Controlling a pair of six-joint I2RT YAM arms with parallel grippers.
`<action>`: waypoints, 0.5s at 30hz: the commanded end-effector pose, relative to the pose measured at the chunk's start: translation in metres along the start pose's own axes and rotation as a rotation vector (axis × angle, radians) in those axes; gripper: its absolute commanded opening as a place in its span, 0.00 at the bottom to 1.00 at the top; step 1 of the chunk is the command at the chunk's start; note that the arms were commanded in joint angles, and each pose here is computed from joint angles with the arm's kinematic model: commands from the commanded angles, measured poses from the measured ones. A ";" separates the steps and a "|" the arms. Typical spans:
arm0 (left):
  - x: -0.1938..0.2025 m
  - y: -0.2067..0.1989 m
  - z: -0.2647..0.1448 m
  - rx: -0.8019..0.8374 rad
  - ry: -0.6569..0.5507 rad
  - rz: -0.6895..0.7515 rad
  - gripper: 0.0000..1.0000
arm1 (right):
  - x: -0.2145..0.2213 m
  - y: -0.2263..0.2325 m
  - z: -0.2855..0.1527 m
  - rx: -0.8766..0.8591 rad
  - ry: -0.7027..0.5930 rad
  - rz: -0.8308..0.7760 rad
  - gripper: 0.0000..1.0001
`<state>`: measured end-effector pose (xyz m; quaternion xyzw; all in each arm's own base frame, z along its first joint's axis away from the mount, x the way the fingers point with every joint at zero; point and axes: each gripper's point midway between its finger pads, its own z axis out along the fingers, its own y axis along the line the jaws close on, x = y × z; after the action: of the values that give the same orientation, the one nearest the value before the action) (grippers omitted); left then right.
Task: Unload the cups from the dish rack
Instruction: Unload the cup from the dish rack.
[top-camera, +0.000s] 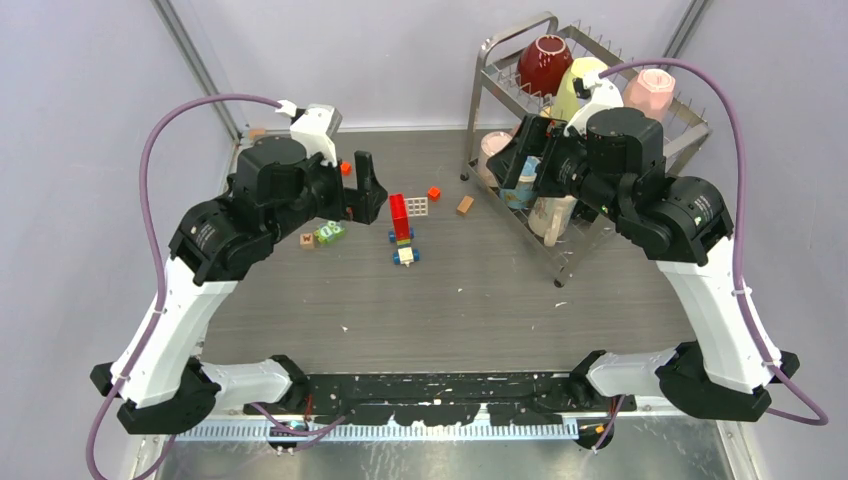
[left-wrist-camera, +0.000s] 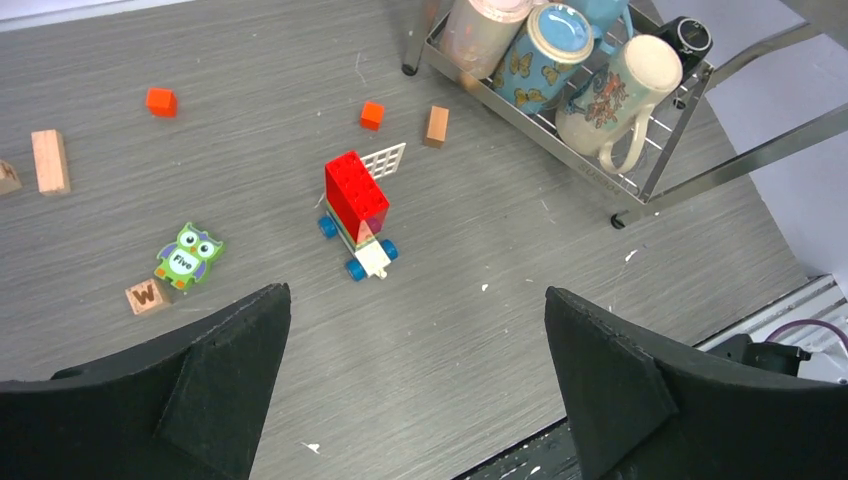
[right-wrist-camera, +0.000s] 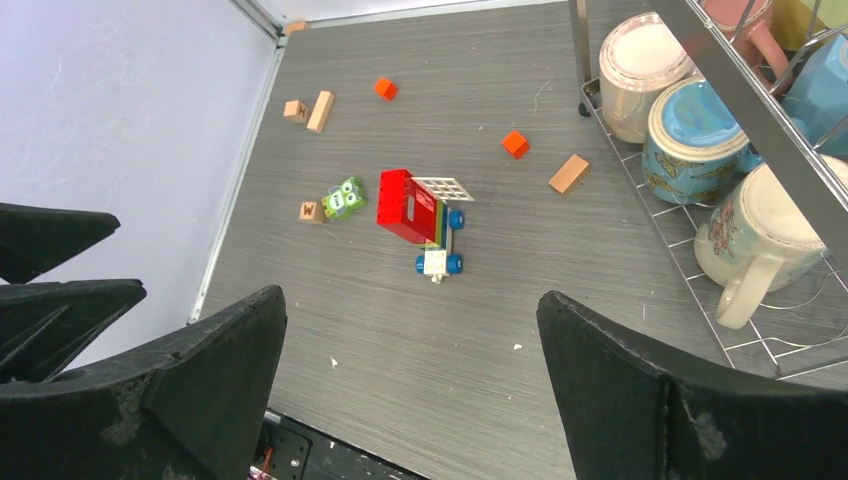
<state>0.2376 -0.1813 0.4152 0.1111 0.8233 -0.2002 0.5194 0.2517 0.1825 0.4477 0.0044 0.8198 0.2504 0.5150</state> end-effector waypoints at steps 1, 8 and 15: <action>0.002 0.005 -0.004 -0.023 -0.008 -0.016 1.00 | -0.012 0.001 -0.009 -0.005 -0.035 -0.019 1.00; 0.011 0.005 -0.008 0.003 0.005 0.016 1.00 | -0.011 -0.006 -0.008 0.043 -0.015 -0.043 1.00; 0.023 0.008 -0.004 -0.003 0.042 0.028 1.00 | -0.009 -0.014 0.002 0.112 0.030 -0.094 1.00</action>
<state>0.2312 -0.1746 0.3946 0.1187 0.8351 -0.1859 0.5040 0.2576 0.1775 0.4479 -0.0021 0.8338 0.2145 0.5087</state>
